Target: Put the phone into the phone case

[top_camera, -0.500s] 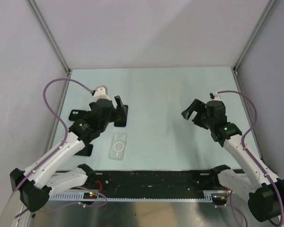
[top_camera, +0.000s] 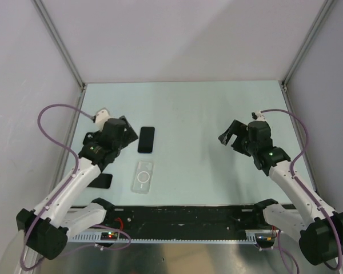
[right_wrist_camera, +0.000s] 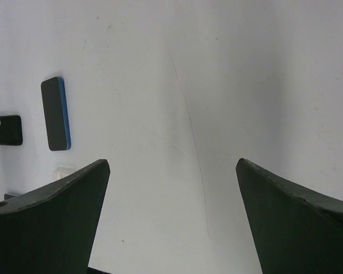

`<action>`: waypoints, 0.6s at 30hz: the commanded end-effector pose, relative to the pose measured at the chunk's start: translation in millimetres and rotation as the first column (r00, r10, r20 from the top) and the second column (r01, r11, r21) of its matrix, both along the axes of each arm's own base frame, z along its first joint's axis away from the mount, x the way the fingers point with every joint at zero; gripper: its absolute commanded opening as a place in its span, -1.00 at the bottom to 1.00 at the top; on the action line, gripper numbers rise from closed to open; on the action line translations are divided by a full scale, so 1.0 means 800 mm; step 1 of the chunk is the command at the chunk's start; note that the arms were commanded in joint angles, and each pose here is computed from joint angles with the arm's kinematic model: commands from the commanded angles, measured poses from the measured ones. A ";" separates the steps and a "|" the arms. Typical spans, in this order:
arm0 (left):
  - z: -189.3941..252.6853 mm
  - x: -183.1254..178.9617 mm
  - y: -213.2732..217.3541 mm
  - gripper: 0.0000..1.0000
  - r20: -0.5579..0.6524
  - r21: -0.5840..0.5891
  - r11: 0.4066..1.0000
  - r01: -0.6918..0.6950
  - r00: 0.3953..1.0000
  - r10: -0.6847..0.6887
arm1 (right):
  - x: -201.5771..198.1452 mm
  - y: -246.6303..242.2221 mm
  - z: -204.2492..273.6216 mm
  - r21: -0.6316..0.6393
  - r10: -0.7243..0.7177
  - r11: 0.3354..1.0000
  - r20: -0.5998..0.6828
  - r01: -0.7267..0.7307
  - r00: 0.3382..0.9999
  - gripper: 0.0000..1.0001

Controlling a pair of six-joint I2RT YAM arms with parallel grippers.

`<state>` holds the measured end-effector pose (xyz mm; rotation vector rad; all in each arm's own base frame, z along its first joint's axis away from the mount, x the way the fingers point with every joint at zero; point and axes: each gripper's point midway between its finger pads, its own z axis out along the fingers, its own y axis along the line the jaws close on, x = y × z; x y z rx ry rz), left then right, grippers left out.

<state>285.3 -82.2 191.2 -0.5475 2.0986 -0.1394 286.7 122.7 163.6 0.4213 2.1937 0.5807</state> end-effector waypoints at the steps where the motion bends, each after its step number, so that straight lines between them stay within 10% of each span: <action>1: -0.040 -0.003 0.054 0.97 -0.102 -0.066 0.964 -0.259 0.962 0.252 | 0.010 0.009 0.007 -0.008 0.033 0.999 0.030 -0.033 0.999 0.97; 18: -0.140 0.057 0.199 0.23 -0.354 -0.009 0.718 -0.696 0.674 0.648 | 0.005 0.009 -0.004 -0.034 0.050 0.998 -0.010 -0.050 0.999 0.91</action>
